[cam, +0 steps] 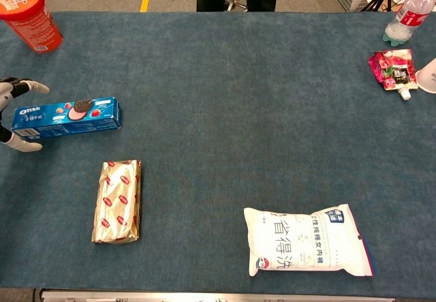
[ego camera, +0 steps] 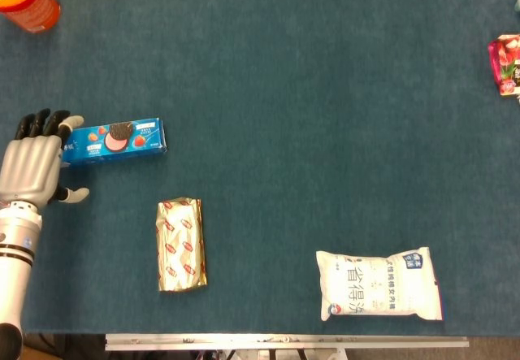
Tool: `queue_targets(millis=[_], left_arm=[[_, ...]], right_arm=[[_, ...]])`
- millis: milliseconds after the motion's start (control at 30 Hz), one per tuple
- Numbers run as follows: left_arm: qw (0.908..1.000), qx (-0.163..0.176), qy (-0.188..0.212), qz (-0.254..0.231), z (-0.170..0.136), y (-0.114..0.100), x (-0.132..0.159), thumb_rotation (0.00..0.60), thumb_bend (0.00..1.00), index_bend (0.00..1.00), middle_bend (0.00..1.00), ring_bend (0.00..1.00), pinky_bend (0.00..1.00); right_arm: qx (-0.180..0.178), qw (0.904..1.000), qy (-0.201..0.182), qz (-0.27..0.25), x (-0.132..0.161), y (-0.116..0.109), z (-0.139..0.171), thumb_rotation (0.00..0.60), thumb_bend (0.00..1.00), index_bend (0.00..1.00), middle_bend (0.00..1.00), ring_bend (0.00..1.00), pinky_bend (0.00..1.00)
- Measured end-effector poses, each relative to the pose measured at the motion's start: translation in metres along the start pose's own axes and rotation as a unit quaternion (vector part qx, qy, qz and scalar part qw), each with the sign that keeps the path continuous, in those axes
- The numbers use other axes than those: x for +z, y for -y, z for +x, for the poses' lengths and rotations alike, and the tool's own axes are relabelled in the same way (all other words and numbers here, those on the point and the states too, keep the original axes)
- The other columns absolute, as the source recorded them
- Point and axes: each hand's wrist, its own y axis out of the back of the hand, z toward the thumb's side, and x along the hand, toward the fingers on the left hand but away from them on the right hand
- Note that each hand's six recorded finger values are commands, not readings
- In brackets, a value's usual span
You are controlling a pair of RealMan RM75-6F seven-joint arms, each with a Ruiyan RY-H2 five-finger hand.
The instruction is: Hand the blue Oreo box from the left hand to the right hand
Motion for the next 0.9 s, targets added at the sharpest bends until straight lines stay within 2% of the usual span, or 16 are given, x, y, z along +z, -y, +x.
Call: queue_targets(millis=[233, 900], left_arm=[[0.9993, -0.023, -0.026, 0.013, 0.008, 0.003, -0.002, 0.6, 0.0, 0.16, 0.1, 0.0, 0.05], [0.9977, -0.027, -0.061, 0.01, 0.03, 0.001, -0.008, 0.6, 0.0, 0.19, 0.12, 0.0, 0.06]], right_arm=[[0.009, 1.0, 0.001, 0.0, 0.0, 0.004, 0.0, 0.6, 0.08, 0.33, 0.32, 0.34, 0.47], [0.028, 0.9996, 0.01, -0.002, -0.003, 0.013, 0.002, 0.6, 0.08, 0.33, 0.32, 0.34, 0.47]])
